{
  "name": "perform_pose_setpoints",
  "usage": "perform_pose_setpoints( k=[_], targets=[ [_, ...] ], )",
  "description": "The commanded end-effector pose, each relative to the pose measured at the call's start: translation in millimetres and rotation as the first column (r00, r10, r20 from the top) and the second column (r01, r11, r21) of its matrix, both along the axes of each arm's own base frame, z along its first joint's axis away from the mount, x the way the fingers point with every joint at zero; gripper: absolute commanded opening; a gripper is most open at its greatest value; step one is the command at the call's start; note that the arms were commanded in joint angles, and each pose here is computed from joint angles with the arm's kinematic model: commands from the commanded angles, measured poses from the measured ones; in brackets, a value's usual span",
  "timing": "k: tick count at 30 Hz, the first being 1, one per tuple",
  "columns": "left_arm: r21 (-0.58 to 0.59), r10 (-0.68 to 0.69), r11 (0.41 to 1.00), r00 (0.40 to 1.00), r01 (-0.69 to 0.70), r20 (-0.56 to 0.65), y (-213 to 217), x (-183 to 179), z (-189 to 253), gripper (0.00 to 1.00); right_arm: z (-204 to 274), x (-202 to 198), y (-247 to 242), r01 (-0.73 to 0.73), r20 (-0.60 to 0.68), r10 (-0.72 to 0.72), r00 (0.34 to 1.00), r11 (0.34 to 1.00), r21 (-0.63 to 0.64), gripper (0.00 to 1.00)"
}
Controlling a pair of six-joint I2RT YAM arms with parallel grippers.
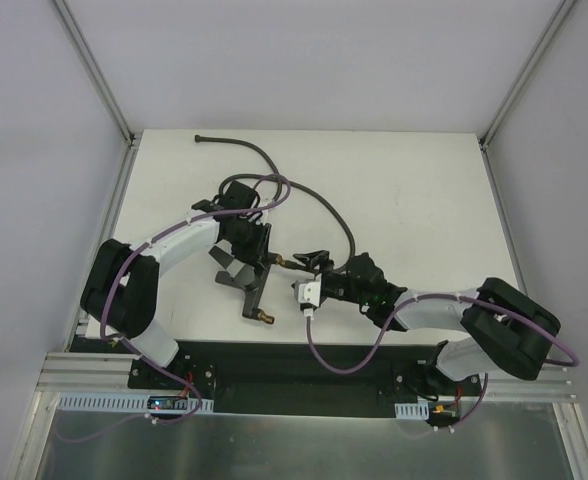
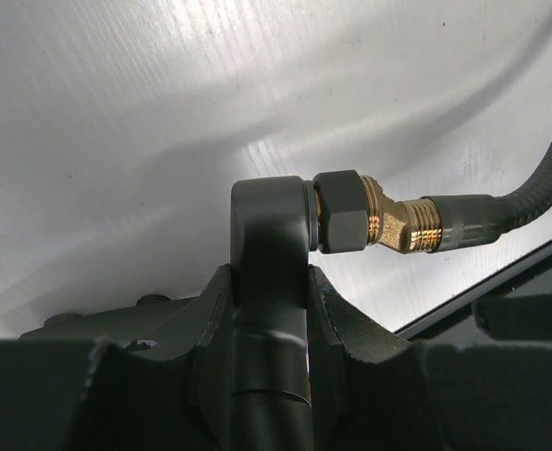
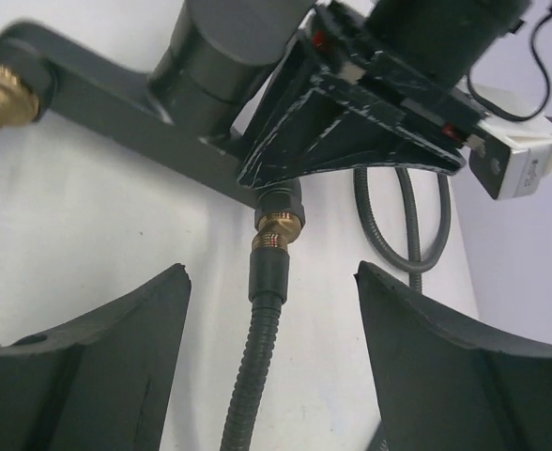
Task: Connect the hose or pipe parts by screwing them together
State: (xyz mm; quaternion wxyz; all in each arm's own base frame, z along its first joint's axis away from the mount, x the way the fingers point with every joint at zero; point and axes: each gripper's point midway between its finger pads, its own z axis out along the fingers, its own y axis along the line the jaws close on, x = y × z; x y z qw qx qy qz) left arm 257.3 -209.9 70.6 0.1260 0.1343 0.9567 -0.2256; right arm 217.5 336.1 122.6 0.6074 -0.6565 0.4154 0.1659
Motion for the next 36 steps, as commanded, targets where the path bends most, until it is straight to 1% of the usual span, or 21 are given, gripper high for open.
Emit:
perform_pose_setpoints(
  k=[1,4,9,17,21,23,26,27,29,30,31,32,33,35,36],
  targets=[
    [-0.091,-0.047,0.995,0.995,0.039,-0.089,-14.3,-13.2,14.6,0.0,-4.6,9.7,6.2,0.003,0.236,0.029,0.971,0.991,-0.132,0.73],
    [-0.092,-0.051,0.995,0.992,0.04,-0.114,-14.8,-15.0,11.4,0.0,-12.6,12.7,11.5,0.015,0.254,0.027,0.967,0.987,-0.162,0.7],
    [-0.091,-0.057,0.995,0.99,0.045,-0.127,-15.1,-17.3,9.7,0.0,-21.2,25.5,13.6,0.071,0.283,-0.016,0.959,0.98,-0.185,0.61],
    [-0.092,-0.058,0.995,0.989,0.046,-0.137,-15.5,-18.0,10.0,0.0,-30.9,32.9,18.0,0.084,0.3,-0.017,0.954,0.973,-0.214,0.53],
    [-0.091,-0.051,0.995,0.989,0.039,-0.139,-15.4,-17.2,10.5,0.0,-29.7,30.9,23.7,0.07,0.288,-0.01,0.958,0.978,-0.197,0.44],
    [-0.092,-0.046,0.995,0.989,0.033,-0.141,-16.2,-17.2,11.0,0.0,-30.0,29.5,26.9,0.06,0.277,-0.005,0.961,0.979,-0.192,0.42],
    [-0.098,-0.037,0.995,0.99,0.024,-0.139,-17.1,-15.8,14.0,0.0,-32.7,24.8,33.5,0.042,0.26,0.009,0.966,0.981,-0.19,0.33],
    [-0.1,-0.036,0.995,0.99,0.023,-0.136,-17.7,-14.8,15.0,0.0,-33.8,22.3,35.6,0.037,0.247,0.01,0.969,0.982,-0.185,0.24],
    [-0.105,-0.029,0.994,0.99,0.014,-0.136,-18.8,-13.8,17.2,0.0,-34.8,20.3,38.0,0.031,0.224,0.01,0.974,0.984,-0.176,0.15],
    [-0.107,-0.025,0.994,0.991,0.011,-0.133,-19.5,-13.5,17.9,0.0,-35.8,16.4,40.4,0.021,0.192,0.012,0.981,0.986,-0.165,0.08],
    [-0.111,-0.02,0.994,0.992,0.007,-0.121,-19.7,-11.4,18.0,0.0,-35.1,15.8,41.2,0.023,0.167,0.003,0.986,0.988,-0.155,0.04],
    [-0.125,-0.023,0.992,0.994,0.009,-0.104,-21.3,-11.1,21.9,0.0,-35.0,14.7,42.3,0.028,0.135,-0.008,0.991,0.989,-0.145,0.02],
    [-0.135,-0.017,0.991,0.996,0.004,-0.093,-22.1,-9.5,23.3,0.0,-33.0,14.6,44.4,0.047,0.063,-0.04,0.997,0.992,-0.116,0.01],
    [-0.155,-0.008,0.988,0.998,-0.001,-0.058,-24.1,-6.6,27.2,0.0,-32.5,14.3,44.9,0.068,-0.003,-0.069,0.998,0.992,-0.108,0.01],
    [-0.166,-0.002,0.986,0.999,-0.006,-0.051,-25.1,-5.7,28.8,0.0,-28.9,14.6,47.4,0.09,-0.062,-0.095,0.994,0.993,-0.078,0.01]
  ],
)
